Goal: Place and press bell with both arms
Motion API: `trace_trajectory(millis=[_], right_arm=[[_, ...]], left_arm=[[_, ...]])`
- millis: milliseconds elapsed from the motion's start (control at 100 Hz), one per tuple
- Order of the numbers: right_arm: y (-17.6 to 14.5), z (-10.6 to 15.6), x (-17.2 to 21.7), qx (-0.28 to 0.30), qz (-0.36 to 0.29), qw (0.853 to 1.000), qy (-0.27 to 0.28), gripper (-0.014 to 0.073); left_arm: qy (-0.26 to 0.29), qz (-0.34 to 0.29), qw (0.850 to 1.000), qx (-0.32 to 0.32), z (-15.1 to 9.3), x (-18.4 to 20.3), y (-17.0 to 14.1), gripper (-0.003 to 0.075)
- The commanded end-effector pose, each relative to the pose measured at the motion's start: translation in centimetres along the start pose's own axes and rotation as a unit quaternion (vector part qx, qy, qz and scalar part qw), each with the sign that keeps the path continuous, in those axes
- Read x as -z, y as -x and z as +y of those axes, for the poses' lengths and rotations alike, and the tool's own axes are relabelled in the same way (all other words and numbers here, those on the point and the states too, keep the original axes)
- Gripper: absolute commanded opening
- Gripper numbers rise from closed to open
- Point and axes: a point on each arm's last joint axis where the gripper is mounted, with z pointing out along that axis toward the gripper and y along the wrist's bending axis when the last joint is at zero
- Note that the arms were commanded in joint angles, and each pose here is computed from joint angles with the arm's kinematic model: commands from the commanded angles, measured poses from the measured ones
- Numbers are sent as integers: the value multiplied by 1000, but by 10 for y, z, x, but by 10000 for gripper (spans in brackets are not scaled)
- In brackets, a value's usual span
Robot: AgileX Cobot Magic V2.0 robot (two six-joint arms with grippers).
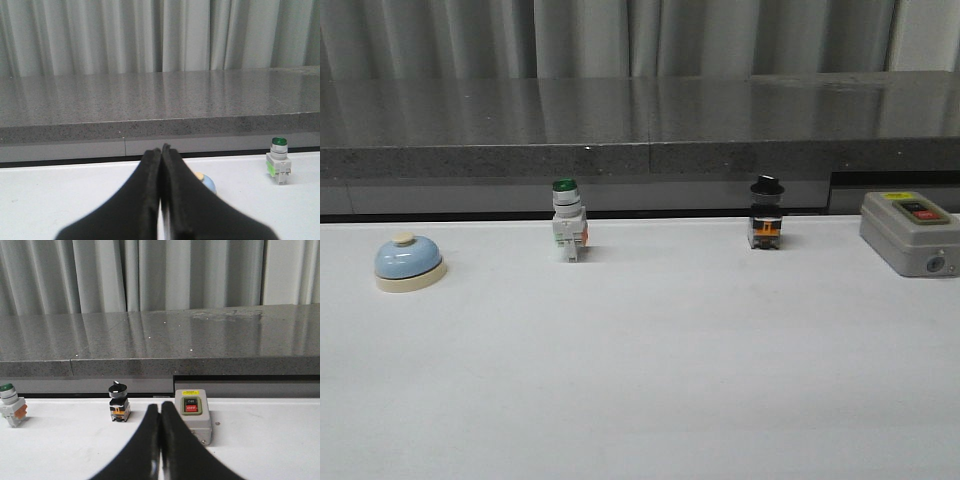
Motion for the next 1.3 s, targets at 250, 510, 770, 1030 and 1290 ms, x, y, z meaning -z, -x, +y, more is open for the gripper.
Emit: trace_trajectory(millis=[250, 510, 770, 1030, 1290], right_arm=[[13, 1, 2, 11, -52, 999, 1, -60], [13, 1, 2, 11, -52, 999, 1, -60], [13, 1, 2, 11, -52, 999, 1, -60], [13, 1, 2, 11, -52, 999, 1, -60], [13, 1, 2, 11, -52, 999, 1, -60]], left_arm=[[0, -34, 999, 5, 0, 2, -6, -20], [0, -53, 998, 15, 0, 3, 7, -20], [-4, 30, 999, 34, -2, -4, 49, -20], [-21, 142, 985, 100, -9, -41, 103, -20], [-27, 244, 964, 104, -13, -92, 133, -20]])
